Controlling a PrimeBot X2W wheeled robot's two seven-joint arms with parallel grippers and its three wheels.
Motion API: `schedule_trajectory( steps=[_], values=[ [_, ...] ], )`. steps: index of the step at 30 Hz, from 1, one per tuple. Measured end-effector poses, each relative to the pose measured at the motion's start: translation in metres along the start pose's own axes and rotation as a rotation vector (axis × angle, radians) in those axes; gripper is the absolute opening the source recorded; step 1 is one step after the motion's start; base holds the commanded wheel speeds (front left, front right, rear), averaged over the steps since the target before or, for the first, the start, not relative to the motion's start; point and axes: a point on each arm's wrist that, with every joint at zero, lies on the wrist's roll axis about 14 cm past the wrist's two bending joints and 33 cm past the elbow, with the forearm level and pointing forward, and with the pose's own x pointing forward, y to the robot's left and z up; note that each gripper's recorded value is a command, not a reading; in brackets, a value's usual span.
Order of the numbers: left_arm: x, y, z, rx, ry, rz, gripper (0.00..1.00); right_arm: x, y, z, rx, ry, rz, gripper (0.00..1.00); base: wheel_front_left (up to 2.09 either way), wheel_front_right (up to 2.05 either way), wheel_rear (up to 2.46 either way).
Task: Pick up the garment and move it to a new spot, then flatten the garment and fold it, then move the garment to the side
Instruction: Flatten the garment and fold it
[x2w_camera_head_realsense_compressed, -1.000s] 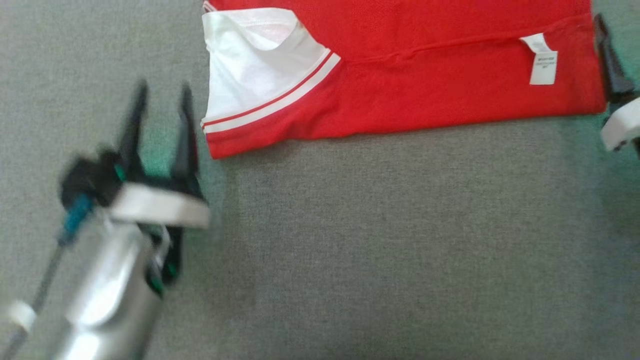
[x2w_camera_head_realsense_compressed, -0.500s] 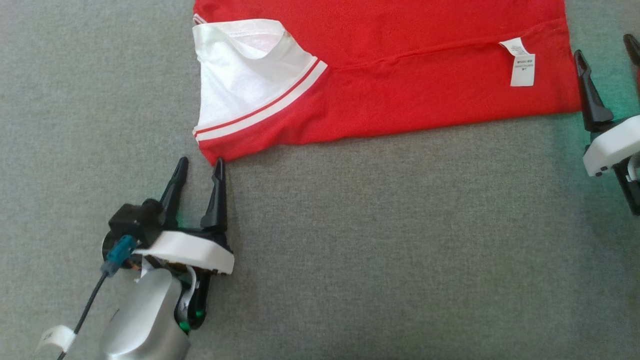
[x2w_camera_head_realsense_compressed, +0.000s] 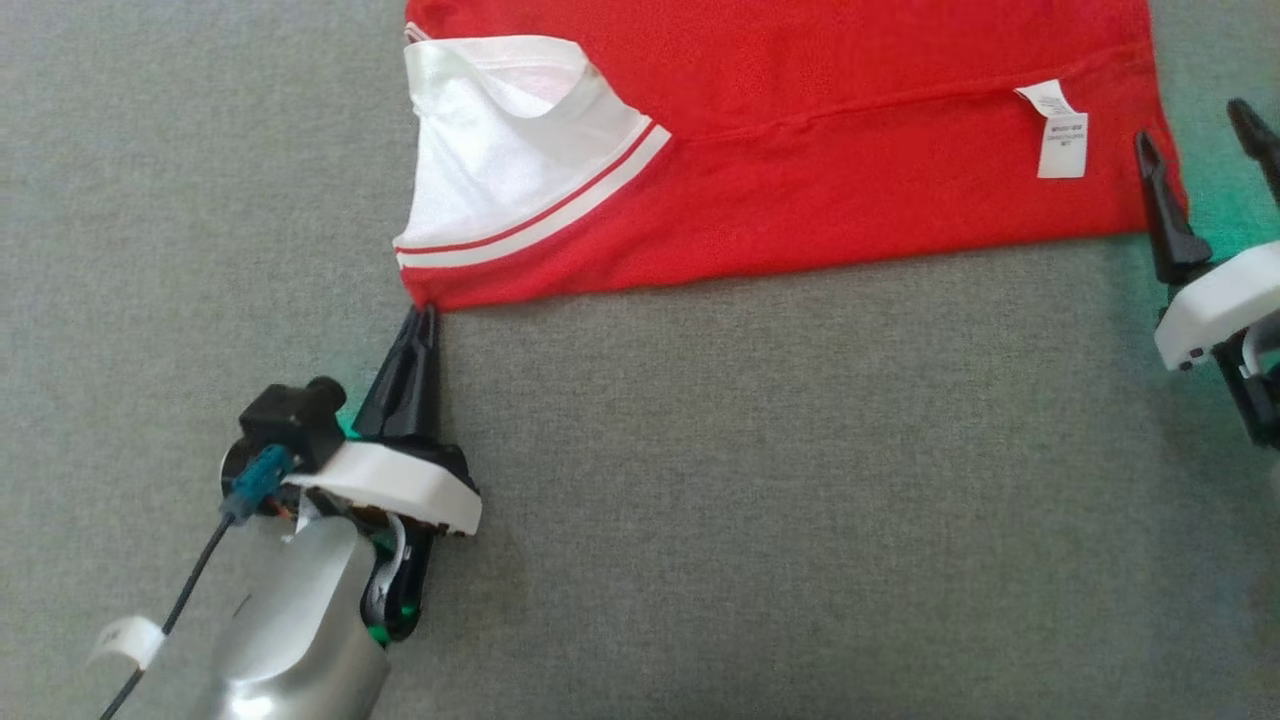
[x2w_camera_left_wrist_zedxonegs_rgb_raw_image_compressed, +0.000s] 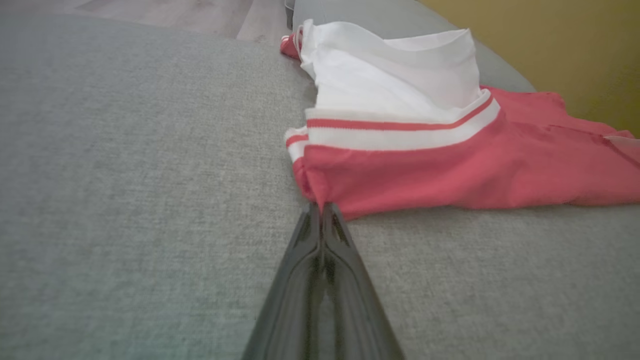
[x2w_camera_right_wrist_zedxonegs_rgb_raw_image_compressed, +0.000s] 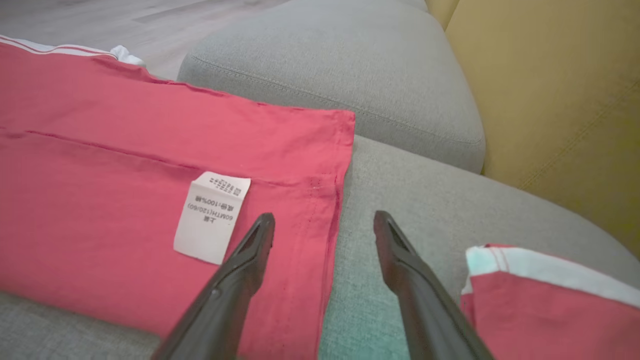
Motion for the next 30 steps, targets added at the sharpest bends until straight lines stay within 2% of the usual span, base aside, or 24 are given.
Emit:
schedule_trajectory(
  steps=[6,11,12,13,15,18,30],
  values=[
    [-0.004,0.0,0.007,0.019,-0.012,-0.019,0.0,0.001,0.002,-0.018,0.115,0.084,-0.016,1.0,0.0,0.0,0.0],
    [-0.012,0.009,0.019,0.049,-0.044,-0.006,0.0,-0.002,0.016,-0.034,0.229,0.168,-0.001,1.0,0.0,0.0,0.0],
    [-0.013,0.01,0.022,0.055,-0.051,-0.004,0.0,-0.003,0.02,-0.038,0.254,0.19,0.005,0.96,0.0,0.0,0.0],
    [-0.014,0.012,0.024,0.059,-0.056,0.0,0.0,-0.004,0.023,-0.039,0.278,0.199,0.011,0.68,0.0,0.0,0.0],
    [-0.015,0.012,0.027,0.065,-0.066,0.0,0.0,-0.005,0.026,-0.039,0.314,0.211,0.017,0.0,0.0,0.0,0.0],
    [-0.017,0.011,0.03,0.073,-0.074,-0.006,0.0,-0.008,0.03,-0.038,0.35,0.212,0.03,0.0,0.0,0.0,0.0],
    [-0.059,0.005,0.012,0.097,-0.042,-0.01,0.0,-0.064,0.023,-0.054,0.339,0.226,0.025,0.0,0.0,0.0,0.0]
  ],
)
